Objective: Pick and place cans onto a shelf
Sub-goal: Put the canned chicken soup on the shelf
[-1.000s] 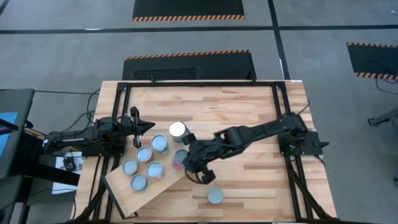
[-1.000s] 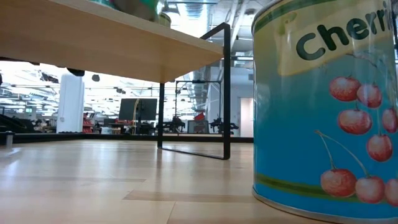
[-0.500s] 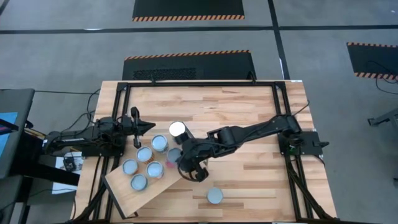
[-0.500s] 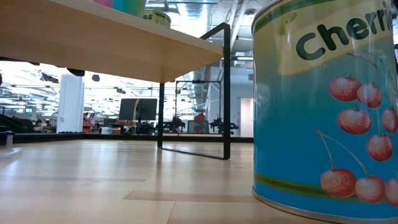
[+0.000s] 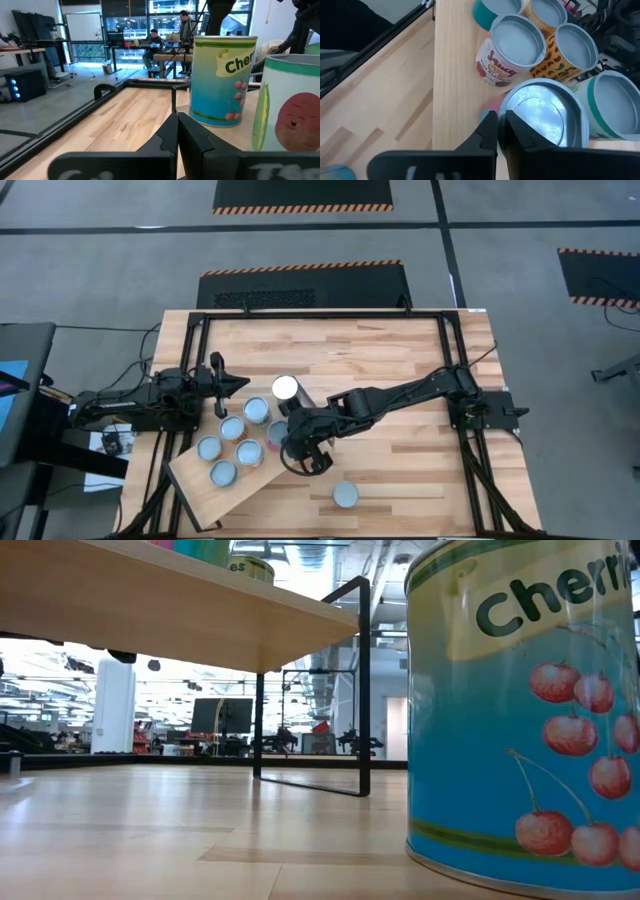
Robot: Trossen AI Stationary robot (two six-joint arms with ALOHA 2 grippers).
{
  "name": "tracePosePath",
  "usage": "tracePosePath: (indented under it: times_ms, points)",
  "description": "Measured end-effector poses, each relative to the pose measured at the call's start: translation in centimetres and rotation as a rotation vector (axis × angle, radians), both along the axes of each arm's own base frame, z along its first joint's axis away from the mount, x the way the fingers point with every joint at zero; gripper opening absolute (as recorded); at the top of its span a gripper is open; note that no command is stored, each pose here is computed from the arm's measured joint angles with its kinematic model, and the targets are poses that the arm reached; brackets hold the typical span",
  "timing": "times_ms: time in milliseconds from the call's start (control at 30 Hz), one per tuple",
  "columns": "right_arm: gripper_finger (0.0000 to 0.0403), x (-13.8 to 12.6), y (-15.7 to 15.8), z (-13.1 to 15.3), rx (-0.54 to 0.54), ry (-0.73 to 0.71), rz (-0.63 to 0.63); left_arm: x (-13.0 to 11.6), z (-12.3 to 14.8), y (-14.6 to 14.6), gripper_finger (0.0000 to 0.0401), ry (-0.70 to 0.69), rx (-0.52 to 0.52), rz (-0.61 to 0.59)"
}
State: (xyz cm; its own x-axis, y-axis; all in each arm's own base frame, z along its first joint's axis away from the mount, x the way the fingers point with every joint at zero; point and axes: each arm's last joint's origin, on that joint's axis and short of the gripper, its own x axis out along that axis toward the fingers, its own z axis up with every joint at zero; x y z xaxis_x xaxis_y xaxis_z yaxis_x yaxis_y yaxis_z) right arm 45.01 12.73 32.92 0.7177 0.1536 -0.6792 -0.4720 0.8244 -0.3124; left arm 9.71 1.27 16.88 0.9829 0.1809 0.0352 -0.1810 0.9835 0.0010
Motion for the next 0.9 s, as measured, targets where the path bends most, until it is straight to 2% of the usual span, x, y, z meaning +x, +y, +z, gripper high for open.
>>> tracePosePath:
  times_ms: [133, 533, 667, 800, 900]
  points:
    - [0.0042, 0.0, 0.0, 0.0, 0.005, -0.001, -0.005, 0.0, 0.0, 0.0, 0.0000, 0.000, 0.000, 0.000]
    - [0.0119, 0.4, -0.2, 0.4, 0.022, -0.054, -0.012, 0.0, 0.0, 0.0, 0.0000, 0.000, 0.000, 0.000]
    - [0.0138, 0.3, 0.0, 0.6, -0.004, -0.065, 0.014, 0.0, 0.0, 0.0, 0.0000, 0.000, 0.000, 0.000]
    - [0.0138, -0.6, 0.3, 2.5, -0.022, -0.089, 0.007, 0.0, 0.0, 0.0, 0.0000, 0.000, 0.000, 0.000]
    - [0.0109, -1.9, 0.1, 3.4, -0.026, -0.040, 0.007, 0.0, 0.0, 0.0, 0.0000, -0.001, 0.000, 0.000]
